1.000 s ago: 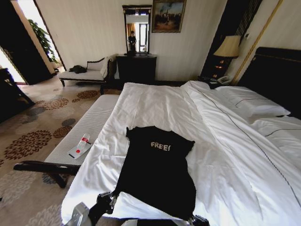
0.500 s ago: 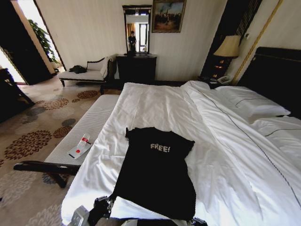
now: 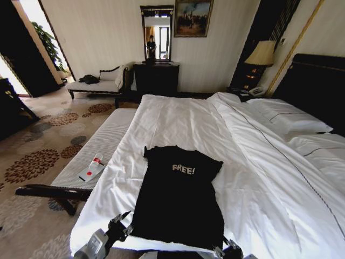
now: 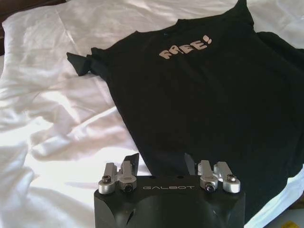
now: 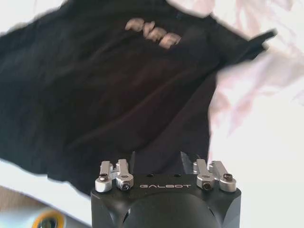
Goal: Fold the clothes on the bed.
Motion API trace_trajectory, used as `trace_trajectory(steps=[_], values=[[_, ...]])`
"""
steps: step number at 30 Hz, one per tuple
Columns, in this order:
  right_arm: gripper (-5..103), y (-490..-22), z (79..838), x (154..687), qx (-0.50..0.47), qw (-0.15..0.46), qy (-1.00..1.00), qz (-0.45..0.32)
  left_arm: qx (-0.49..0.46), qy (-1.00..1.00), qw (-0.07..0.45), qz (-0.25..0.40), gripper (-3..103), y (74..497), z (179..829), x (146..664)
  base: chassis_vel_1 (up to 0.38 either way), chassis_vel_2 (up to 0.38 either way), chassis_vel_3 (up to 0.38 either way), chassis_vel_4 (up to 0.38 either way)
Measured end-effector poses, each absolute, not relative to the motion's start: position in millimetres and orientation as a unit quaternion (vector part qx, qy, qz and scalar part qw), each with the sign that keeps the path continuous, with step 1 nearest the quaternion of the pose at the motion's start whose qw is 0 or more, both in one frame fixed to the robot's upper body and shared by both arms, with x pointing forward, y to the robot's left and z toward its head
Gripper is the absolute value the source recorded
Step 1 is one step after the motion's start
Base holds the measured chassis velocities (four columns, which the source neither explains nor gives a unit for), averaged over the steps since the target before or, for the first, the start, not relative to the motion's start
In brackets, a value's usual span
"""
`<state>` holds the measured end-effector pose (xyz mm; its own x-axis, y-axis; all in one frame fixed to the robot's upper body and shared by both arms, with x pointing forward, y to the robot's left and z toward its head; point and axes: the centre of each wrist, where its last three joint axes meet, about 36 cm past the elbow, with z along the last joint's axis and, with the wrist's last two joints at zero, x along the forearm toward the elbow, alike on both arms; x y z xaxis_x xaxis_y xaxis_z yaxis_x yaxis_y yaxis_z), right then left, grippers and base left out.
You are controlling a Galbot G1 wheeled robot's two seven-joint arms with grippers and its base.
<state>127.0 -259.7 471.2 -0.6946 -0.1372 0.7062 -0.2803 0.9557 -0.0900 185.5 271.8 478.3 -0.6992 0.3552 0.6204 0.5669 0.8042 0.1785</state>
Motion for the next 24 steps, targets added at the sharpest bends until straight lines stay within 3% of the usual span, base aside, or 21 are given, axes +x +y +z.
trace_trajectory(steps=[1,4,6,7,8,10,18,24], values=[[56,-260,473,129,0.112,0.371,-0.917,0.093,-0.255,-0.904,0.291,-0.181,61,272,479,186,0.0,0.0,0.0,0.0],[73,-279,492,161,0.078,0.339,-0.935,0.065,-0.237,-0.921,0.262,-0.163,77,269,485,203,0.0,0.0,0.0,0.0],[78,-281,493,165,0.075,0.335,-0.937,0.061,-0.233,-0.924,0.259,-0.158,77,268,486,206,0.0,0.0,0.0,0.0],[78,-285,499,177,0.067,0.322,-0.943,0.047,-0.227,-0.929,0.254,-0.147,82,267,489,212,0.0,0.0,0.0,0.0],[89,-289,505,195,0.062,0.298,-0.952,0.03,-0.223,-0.933,0.248,-0.134,88,265,492,220,0.0,0.0,0.0,0.0],[94,-301,503,224,0.054,0.278,-0.959,0.005,-0.222,-0.937,0.237,-0.127,97,263,496,229,0.0,0.0,0.0,0.0],[100,-366,464,320,0.011,0.238,-0.971,-0.022,-0.214,-0.95,0.164,-0.16,100,278,490,282,0.0,0.0,0.0,0.0],[100,-404,460,375,-0.01,0.236,-0.968,-0.089,-0.203,-0.953,0.174,-0.143,100,295,470,307,0.0,0.0,0.0,0.0]])
